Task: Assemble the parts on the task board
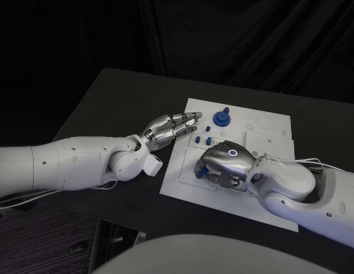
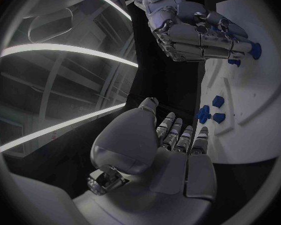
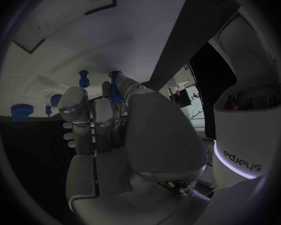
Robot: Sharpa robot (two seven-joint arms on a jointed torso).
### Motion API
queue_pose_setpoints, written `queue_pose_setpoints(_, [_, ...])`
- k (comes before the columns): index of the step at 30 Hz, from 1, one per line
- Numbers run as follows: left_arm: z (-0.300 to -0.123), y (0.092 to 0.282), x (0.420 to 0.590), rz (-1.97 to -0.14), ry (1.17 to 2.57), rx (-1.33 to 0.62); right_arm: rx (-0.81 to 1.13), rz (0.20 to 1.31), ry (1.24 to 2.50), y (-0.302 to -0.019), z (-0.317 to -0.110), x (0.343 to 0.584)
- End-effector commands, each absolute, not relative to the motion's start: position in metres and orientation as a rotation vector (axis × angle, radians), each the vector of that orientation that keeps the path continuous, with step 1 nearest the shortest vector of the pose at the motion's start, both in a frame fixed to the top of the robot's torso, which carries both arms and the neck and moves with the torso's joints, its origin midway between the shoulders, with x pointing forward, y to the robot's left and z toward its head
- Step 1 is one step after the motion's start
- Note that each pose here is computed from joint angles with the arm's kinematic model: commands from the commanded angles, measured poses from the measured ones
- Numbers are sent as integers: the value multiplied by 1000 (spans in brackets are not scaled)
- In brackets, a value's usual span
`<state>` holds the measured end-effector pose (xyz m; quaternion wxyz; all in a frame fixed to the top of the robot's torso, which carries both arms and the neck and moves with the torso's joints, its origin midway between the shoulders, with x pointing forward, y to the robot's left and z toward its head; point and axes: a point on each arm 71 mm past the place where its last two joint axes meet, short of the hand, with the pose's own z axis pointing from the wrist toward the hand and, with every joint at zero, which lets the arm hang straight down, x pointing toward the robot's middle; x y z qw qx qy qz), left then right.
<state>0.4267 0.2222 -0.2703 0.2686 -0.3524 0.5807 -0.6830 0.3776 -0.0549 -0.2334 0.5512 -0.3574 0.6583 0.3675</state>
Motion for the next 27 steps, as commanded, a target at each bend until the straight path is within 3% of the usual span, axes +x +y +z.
queue_pose_setpoints(1, [-267, 222, 426, -1896, 1511, -925, -839, 838, 1575, -56, -237, 378])
queue_pose_setpoints(27, [-268, 221, 427, -1891, 1529, -931, -853, 847, 1574, -54, -237, 377])
